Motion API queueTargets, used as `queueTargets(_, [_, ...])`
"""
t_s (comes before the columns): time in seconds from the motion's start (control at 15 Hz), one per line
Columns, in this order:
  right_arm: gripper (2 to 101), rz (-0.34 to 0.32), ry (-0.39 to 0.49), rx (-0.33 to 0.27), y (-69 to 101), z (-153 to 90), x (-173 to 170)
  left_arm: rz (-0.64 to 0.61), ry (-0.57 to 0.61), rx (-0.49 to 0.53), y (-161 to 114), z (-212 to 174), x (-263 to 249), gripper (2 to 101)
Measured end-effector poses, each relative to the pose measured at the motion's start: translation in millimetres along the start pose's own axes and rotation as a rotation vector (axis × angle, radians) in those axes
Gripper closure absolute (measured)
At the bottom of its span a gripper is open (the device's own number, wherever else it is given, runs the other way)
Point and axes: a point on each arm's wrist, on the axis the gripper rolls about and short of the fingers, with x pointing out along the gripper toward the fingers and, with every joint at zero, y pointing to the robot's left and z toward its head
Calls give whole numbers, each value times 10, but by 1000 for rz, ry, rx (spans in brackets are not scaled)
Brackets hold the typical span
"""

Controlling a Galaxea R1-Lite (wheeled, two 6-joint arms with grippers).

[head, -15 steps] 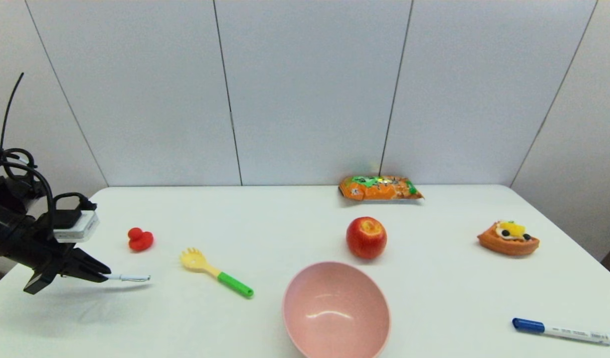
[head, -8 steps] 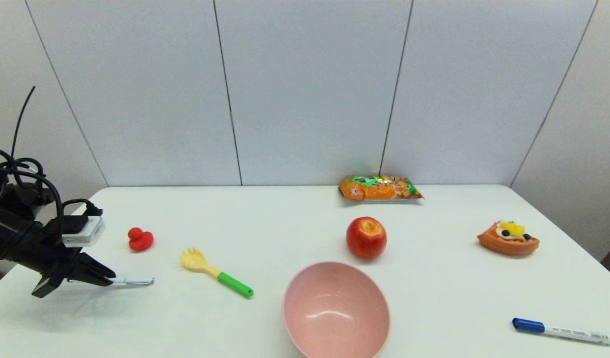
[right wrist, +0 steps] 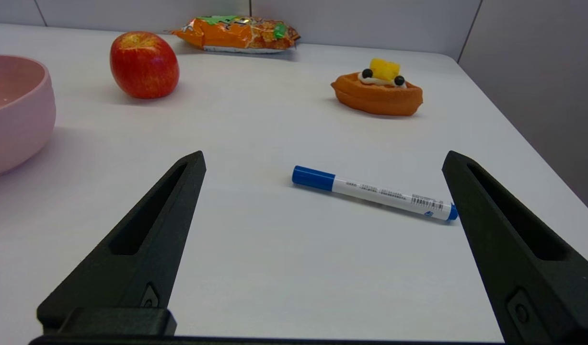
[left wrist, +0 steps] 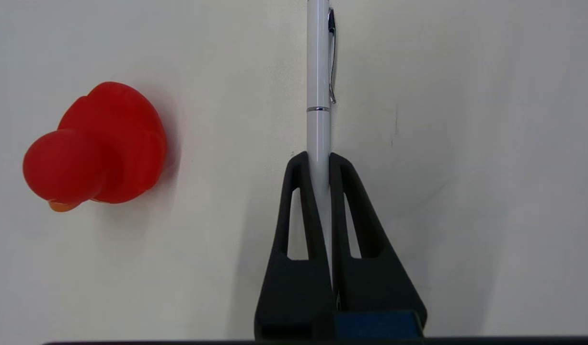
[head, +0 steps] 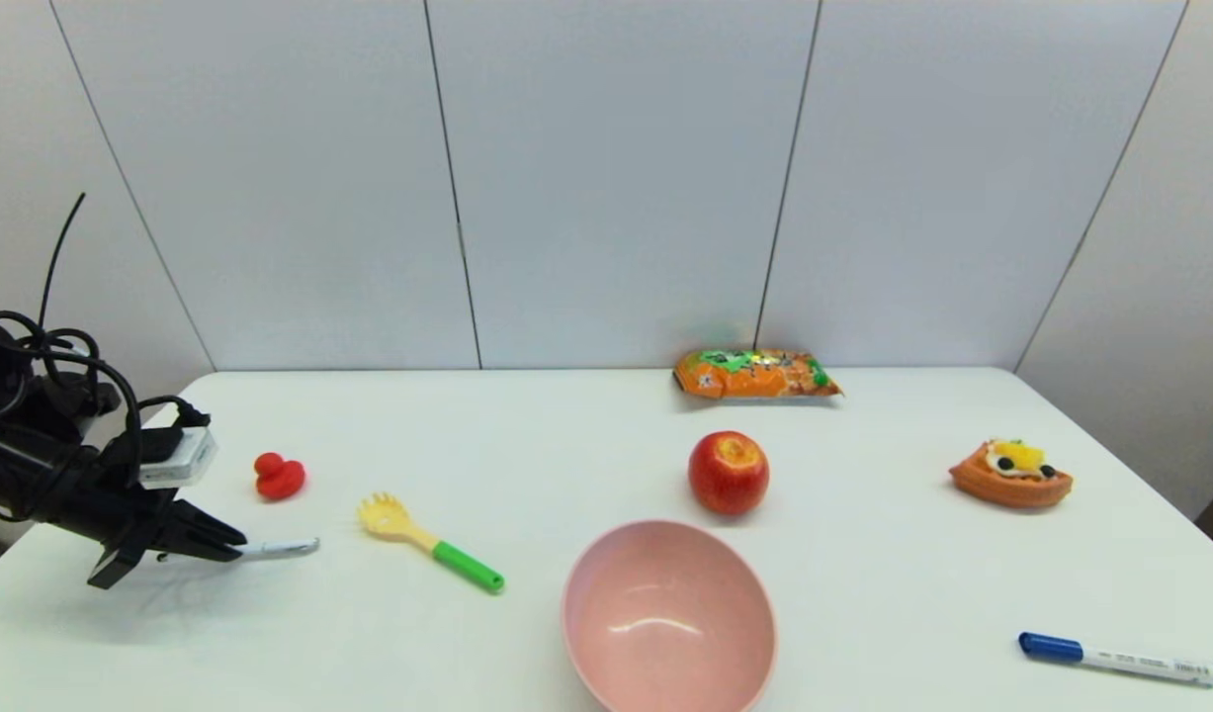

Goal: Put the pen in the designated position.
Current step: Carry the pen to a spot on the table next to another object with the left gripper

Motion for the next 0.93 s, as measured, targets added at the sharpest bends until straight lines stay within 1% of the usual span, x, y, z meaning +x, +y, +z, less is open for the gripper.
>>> queueTargets(0.53, [43,0,0,0,0,0,0,-9,2,-7,2,-22,22,982])
queueTargets(0.6, [43,0,0,0,0,0,0,-11,3,-8,3,-28,28,920])
queueTargets(0.73, [43,0,0,0,0,0,0,-13,4,-12,3,-41,33,720])
queueTargets(0.8, [43,0,0,0,0,0,0,-14,4,-12,5,-45,37,641])
queueTargets(0.93, [43,0,0,0,0,0,0,-14,3,-12,12,-50,43,510])
